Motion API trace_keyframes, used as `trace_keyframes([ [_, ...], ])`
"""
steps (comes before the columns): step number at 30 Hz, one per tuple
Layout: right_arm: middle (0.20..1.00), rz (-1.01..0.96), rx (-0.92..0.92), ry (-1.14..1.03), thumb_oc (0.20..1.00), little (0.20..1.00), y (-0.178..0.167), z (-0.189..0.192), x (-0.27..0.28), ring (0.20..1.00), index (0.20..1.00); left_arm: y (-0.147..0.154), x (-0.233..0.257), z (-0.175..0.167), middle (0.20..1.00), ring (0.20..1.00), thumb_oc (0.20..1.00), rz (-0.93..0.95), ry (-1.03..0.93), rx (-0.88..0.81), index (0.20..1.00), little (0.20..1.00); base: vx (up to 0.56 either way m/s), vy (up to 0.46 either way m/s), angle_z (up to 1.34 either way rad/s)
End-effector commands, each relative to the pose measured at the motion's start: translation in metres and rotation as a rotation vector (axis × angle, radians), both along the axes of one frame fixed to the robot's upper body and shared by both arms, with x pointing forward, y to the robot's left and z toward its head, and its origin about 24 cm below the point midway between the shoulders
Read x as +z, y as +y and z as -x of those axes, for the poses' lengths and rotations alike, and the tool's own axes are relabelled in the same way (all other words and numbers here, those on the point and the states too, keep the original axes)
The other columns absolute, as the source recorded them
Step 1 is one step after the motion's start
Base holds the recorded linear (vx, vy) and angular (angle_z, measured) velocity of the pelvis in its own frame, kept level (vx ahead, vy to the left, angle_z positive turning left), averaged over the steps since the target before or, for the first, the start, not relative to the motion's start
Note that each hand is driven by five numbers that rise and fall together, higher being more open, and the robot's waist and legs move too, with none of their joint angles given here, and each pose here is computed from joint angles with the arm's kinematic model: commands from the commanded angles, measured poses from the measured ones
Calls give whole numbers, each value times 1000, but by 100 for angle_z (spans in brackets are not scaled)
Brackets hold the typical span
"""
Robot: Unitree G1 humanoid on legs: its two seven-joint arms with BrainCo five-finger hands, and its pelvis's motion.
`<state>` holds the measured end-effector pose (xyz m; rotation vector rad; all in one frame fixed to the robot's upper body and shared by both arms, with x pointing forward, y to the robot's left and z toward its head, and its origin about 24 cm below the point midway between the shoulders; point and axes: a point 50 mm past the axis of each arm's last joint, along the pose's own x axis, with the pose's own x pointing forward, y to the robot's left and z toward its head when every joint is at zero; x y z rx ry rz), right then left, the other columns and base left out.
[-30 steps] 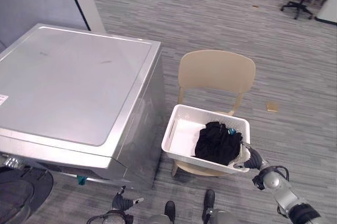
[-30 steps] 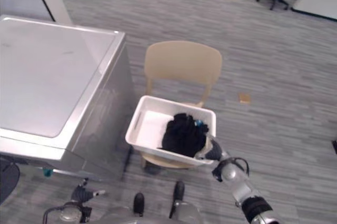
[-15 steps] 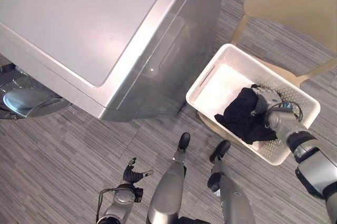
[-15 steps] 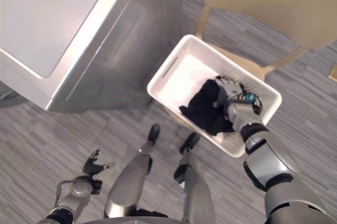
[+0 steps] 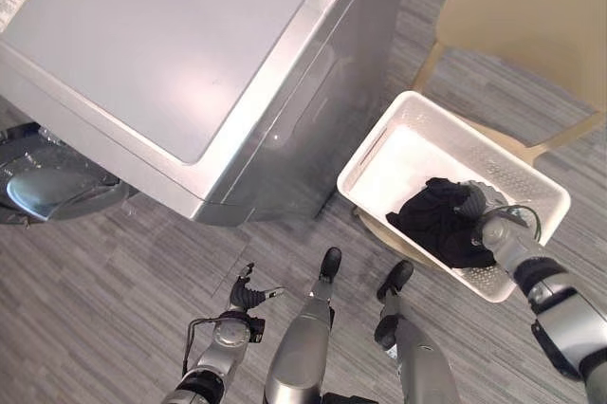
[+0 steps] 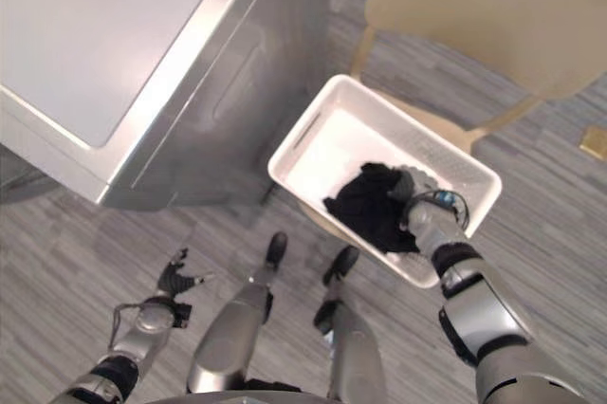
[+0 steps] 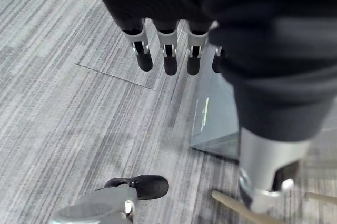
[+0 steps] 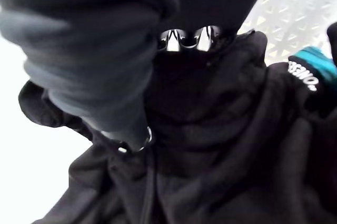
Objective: Grab the laundry basket,head to the washer,open it,put in the laundry and shut it.
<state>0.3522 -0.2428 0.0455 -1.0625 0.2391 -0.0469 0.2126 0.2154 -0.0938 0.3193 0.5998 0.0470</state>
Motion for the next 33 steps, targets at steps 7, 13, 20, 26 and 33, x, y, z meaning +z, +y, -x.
trace_keyframes([
  [7,200,-539,68,-174,200,200,33,37,-4,200,200,11,-15,35,1000,1000,1000,39,80,91,1000,1000,25,76,-16],
  [13,200,-630,374,-311,200,200,63,58,49,200,200,14,-10,46,1000,1000,1000,56,65,78,1000,1000,-22,129,-18],
  [20,200,-764,563,-507,200,200,89,69,101,200,200,17,20,15,1000,1000,1000,45,-106,74,1000,1000,-284,7,-10],
  [26,200,-773,615,-567,200,200,95,69,119,200,200,4,43,4,1000,1000,1000,92,-218,-10,1000,1000,-266,-203,43],
  [33,200,-772,602,-489,200,200,91,71,107,200,200,-30,69,-12,1000,1000,1000,120,-342,-207,1000,1000,-320,-12,76],
])
